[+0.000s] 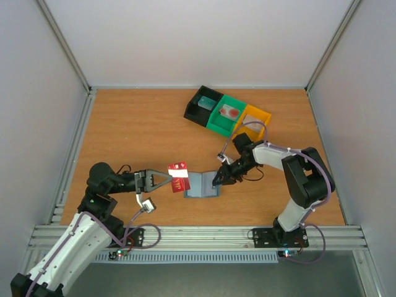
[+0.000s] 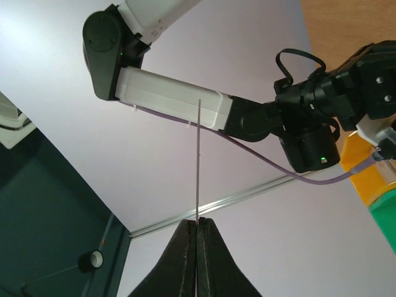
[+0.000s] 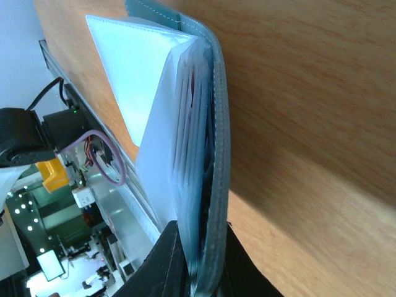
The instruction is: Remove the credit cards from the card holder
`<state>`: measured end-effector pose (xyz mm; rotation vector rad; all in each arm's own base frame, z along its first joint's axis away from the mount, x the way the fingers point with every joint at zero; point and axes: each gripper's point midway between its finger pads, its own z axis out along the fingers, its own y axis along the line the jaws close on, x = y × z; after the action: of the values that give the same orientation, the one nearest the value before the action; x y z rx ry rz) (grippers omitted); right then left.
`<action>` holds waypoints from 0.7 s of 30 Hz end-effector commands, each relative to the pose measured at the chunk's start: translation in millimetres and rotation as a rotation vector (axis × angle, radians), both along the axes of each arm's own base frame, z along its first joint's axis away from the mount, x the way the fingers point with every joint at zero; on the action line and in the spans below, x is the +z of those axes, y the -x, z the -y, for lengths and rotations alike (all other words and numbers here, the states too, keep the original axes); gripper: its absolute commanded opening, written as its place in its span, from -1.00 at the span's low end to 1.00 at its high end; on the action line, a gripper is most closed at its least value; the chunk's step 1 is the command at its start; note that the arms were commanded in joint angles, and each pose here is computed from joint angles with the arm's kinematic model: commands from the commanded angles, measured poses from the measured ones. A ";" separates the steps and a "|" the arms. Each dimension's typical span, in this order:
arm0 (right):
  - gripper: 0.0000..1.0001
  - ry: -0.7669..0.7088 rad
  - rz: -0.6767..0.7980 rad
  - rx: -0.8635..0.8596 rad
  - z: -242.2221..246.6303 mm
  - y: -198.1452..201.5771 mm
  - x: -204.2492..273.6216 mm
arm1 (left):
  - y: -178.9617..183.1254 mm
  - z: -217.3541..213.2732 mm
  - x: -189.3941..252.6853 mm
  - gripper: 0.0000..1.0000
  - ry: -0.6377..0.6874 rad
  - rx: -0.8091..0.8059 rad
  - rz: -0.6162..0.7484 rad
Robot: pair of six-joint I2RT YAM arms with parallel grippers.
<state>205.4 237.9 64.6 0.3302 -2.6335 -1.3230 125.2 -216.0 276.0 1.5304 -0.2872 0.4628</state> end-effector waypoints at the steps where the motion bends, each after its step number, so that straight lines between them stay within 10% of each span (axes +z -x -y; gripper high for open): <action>1: -0.97 -0.032 -0.033 -0.012 -4.6 -3.2 -5.6 | 7.0 -0.3 6.8 -0.99 -0.021 -0.011 0.267; 21: -0.25 0.226 0.047 -0.072 42.1 -16.0 -0.8 | -7.4 -1.6 -7.0 -0.99 -0.061 0.073 0.160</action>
<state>214.3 211.9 46.3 0.2029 -2.7128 -1.1587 136.8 -214.5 258.2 1.6049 -0.2018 0.4830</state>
